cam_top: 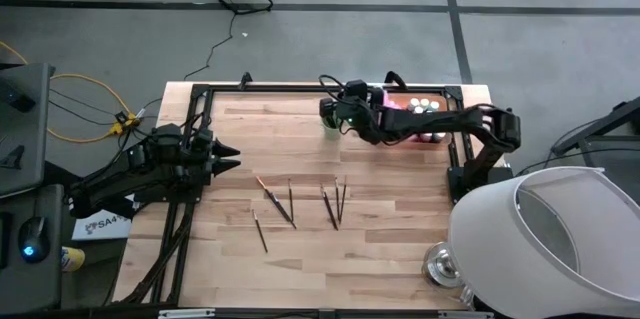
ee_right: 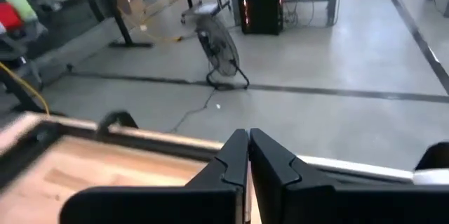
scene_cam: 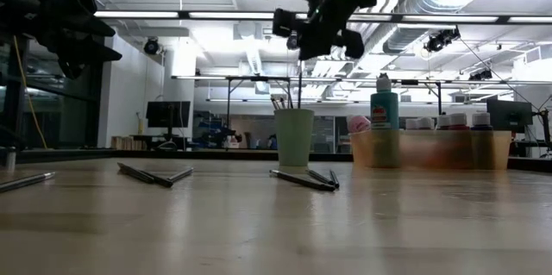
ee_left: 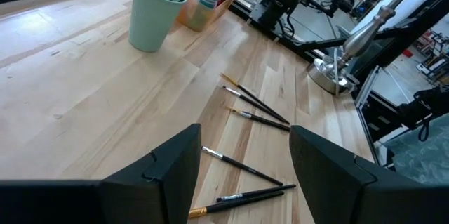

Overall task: Pick & Place Paint Supplies
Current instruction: Put the silver paintbrush into the green cup, then put the right gold paintbrush into the green cup

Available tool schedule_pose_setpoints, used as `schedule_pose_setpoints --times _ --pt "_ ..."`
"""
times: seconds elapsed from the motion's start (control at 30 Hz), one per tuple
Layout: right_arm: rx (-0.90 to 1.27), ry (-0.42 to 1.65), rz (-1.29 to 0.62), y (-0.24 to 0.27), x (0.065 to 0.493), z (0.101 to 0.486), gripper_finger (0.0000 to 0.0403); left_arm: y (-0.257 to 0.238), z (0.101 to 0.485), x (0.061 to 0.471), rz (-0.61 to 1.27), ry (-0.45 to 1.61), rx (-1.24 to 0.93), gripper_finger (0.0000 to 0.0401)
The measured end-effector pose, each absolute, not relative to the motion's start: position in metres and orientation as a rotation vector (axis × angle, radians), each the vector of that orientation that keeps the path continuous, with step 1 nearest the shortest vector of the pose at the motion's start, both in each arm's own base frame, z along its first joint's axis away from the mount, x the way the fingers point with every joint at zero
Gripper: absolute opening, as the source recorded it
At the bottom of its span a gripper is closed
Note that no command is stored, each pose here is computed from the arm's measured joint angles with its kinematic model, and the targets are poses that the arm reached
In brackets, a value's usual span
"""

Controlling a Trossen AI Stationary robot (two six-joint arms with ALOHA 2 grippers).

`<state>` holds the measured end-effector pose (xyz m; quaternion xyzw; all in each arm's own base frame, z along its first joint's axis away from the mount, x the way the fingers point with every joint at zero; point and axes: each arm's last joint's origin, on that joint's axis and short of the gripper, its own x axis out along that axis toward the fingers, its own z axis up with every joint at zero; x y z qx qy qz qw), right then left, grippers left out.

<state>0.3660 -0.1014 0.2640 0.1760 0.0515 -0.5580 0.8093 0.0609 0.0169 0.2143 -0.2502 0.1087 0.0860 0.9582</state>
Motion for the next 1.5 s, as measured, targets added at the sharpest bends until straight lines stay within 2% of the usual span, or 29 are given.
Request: schedule_pose_setpoints --times 0.2,0.53,0.7,0.93,1.03,1.5 --pt "0.375 0.181 -1.167 -0.104 0.373 0.245 0.0026 0.017 0.214 0.061 0.172 0.221 -0.508 0.0214" --pt "0.453 0.26 -1.056 -0.093 0.376 0.236 0.0158 0.017 0.214 0.061 0.173 0.221 -0.508 0.0214" --pt "0.535 0.378 -0.914 -0.07 0.372 0.239 0.0199 0.017 0.214 0.061 0.173 0.22 -0.508 0.0214" --pt "0.864 0.642 -0.846 -0.045 0.355 0.225 0.02 0.017 0.214 0.061 0.176 0.22 -0.507 0.0214" --pt "0.994 0.77 -0.882 -0.041 0.347 0.216 0.0195 0.017 0.214 0.061 0.176 0.22 -0.507 0.0214" --pt "1.217 0.931 -0.946 -0.037 0.353 0.181 0.019 0.017 0.214 0.061 0.175 0.221 -0.508 0.0214"
